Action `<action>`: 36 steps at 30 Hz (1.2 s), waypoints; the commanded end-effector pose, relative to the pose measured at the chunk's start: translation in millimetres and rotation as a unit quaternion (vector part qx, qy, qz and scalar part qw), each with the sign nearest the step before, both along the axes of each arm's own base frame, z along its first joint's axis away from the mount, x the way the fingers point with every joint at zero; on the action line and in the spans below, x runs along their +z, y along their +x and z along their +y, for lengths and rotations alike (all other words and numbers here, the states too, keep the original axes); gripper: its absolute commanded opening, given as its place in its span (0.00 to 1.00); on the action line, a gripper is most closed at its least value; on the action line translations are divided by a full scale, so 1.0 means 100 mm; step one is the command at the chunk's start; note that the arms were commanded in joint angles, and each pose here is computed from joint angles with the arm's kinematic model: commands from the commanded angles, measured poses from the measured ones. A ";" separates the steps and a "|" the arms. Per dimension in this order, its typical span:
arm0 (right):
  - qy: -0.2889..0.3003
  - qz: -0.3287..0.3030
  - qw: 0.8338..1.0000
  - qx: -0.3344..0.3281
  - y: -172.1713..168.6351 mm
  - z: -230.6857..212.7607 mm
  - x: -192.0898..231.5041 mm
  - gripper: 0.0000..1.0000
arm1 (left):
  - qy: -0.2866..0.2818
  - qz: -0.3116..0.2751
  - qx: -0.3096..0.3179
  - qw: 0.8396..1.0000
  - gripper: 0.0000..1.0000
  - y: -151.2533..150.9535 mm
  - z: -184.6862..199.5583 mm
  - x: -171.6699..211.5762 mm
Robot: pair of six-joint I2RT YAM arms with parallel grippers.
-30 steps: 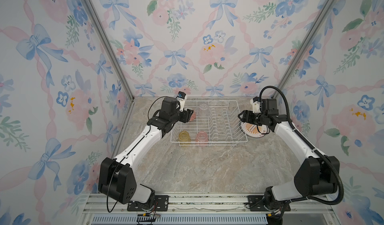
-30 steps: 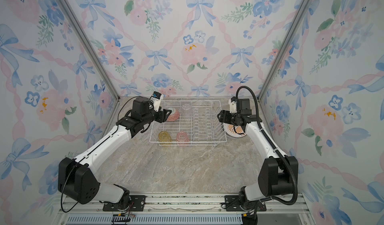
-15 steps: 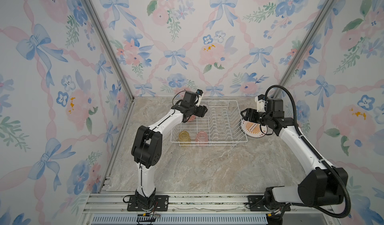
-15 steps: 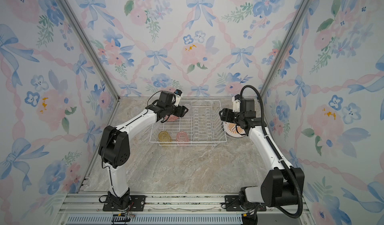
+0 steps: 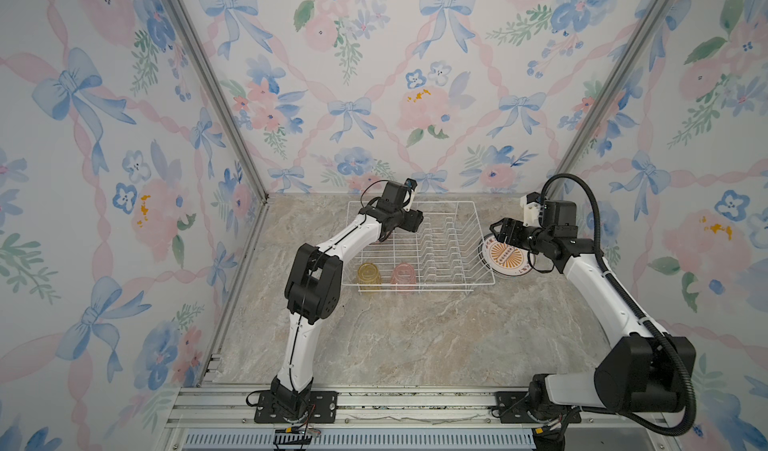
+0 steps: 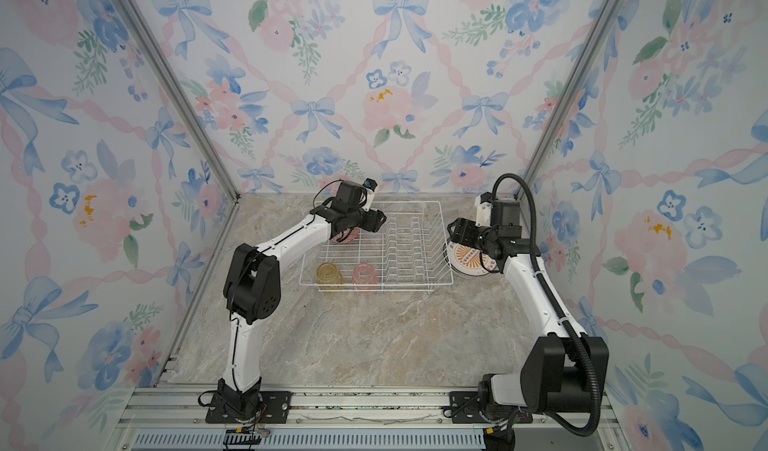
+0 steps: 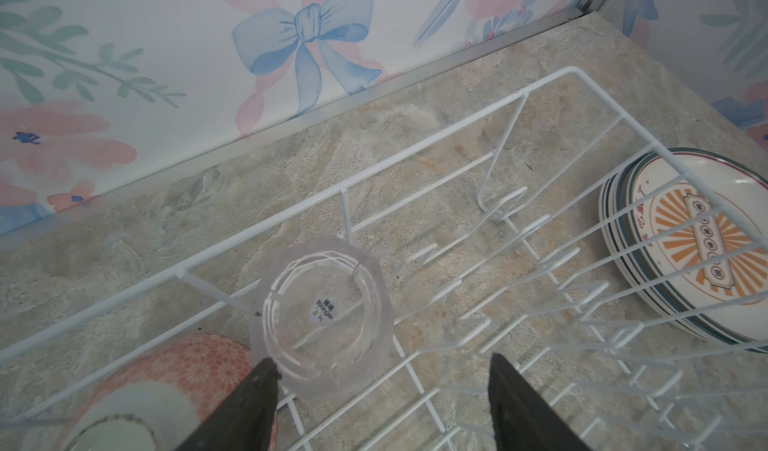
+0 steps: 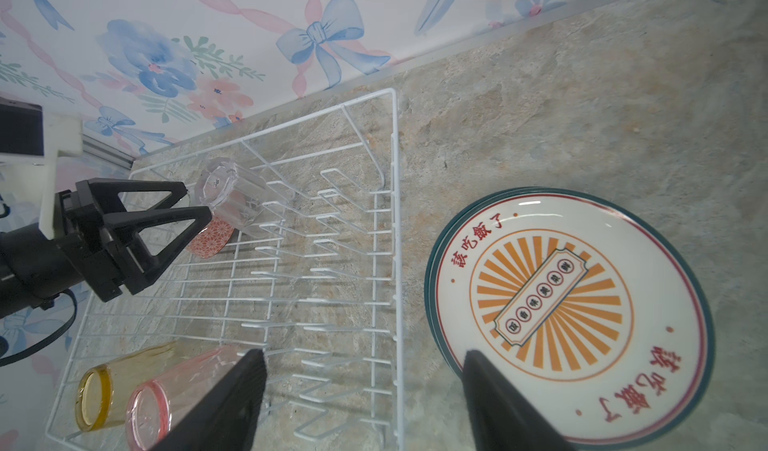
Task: Unload the mixed dishes from the dish rack
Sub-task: 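Lower the left gripper over the clear glass cup in the rack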
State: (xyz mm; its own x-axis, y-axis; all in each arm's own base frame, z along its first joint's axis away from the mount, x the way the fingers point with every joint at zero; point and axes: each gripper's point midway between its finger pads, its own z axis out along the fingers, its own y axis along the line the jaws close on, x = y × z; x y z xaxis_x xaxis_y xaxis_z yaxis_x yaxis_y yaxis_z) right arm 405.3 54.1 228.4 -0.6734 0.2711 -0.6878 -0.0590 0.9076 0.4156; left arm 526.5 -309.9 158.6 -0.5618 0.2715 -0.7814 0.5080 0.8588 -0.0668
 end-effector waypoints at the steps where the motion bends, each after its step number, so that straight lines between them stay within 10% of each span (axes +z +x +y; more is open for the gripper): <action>1: 0.010 -0.009 1.000 0.003 -0.01 -0.03 0.03 0.78 | 0.007 0.010 0.008 1.000 0.74 0.04 -0.06 -0.11; 36: 0.049 0.002 0.999 0.014 0.11 0.04 -0.11 0.79 | 0.028 0.034 -0.002 0.999 0.67 -0.28 -0.12 -0.30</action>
